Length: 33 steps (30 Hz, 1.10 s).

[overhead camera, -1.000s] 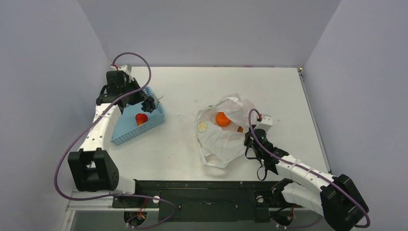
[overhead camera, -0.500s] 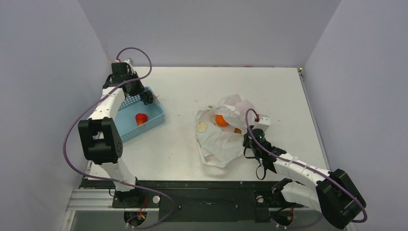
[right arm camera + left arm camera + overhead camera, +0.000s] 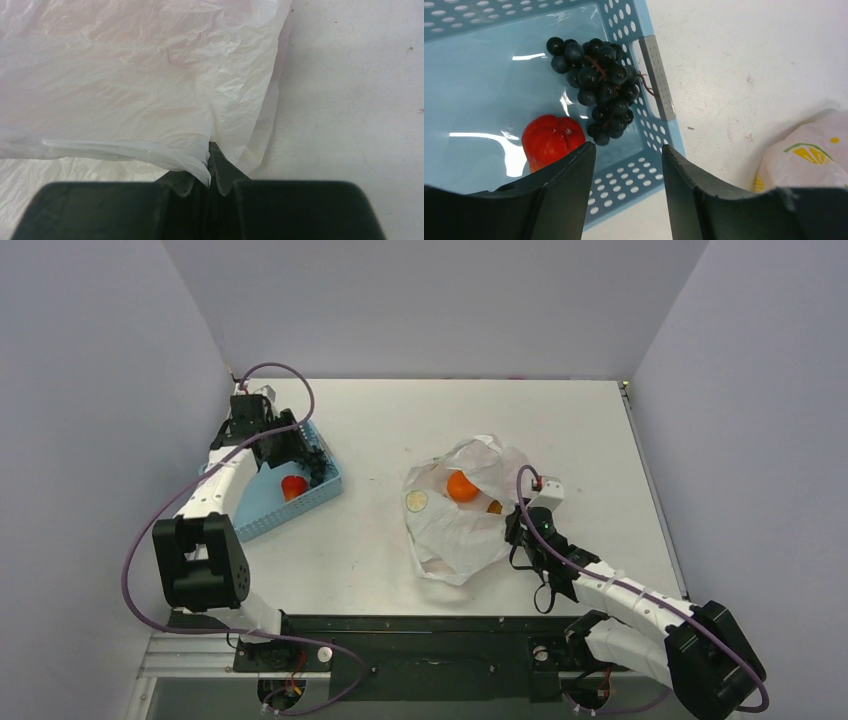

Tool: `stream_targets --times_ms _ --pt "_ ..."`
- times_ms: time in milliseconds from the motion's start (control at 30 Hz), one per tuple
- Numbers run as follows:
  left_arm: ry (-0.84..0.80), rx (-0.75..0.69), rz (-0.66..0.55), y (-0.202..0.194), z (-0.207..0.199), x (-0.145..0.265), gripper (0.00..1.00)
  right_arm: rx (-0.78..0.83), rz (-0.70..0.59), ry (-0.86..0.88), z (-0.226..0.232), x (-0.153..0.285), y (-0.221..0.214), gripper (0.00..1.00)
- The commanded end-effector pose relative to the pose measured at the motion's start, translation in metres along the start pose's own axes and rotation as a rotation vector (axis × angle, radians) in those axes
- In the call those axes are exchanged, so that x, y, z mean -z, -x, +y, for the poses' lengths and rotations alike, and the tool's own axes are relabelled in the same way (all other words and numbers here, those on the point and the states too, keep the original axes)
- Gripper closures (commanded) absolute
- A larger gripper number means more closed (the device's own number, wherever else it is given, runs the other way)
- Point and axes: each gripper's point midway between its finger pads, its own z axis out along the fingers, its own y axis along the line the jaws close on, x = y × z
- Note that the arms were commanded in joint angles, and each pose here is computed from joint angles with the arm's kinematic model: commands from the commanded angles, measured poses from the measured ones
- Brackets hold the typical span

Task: Take the fake fruits out of the plastic bag
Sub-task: Place the fake fruit in the bin, then take out the fake fruit from the plastic bag.

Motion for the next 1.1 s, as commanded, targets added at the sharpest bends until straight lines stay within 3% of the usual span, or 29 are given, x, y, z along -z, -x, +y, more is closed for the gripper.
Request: stream_targets --times_ms 0,233,467,600,767,833,1067 --pt "-0.118 0.018 -0.075 0.006 -0.033 0.047 0.51 -0.036 -0.067 0.053 0.016 0.0 0.024 1.0" --pt "-0.41 -0.044 -0.033 -0.086 -0.129 0.089 0.5 -0.036 -0.06 0.077 0.021 0.001 0.023 1.0" --pt "-0.709 -0.054 -0.19 -0.136 -0.222 0.147 0.51 -0.034 -0.069 0.107 0.026 0.003 0.025 1.0" --pt "-0.783 -0.146 -0.194 -0.177 -0.266 0.151 0.52 -0.029 -0.087 0.115 0.026 0.006 0.029 1.0" --pt "-0.736 -0.35 -0.24 -0.211 -0.308 0.127 0.52 -0.038 -0.118 0.121 0.023 0.011 0.032 1.0" --pt "-0.715 -0.396 -0.286 -0.217 -0.319 0.122 0.46 -0.04 -0.122 0.128 0.024 0.011 0.033 1.0" --pt "-0.664 -0.45 -0.374 -0.215 -0.326 0.101 0.36 -0.032 -0.095 0.119 0.024 0.008 0.027 1.0"
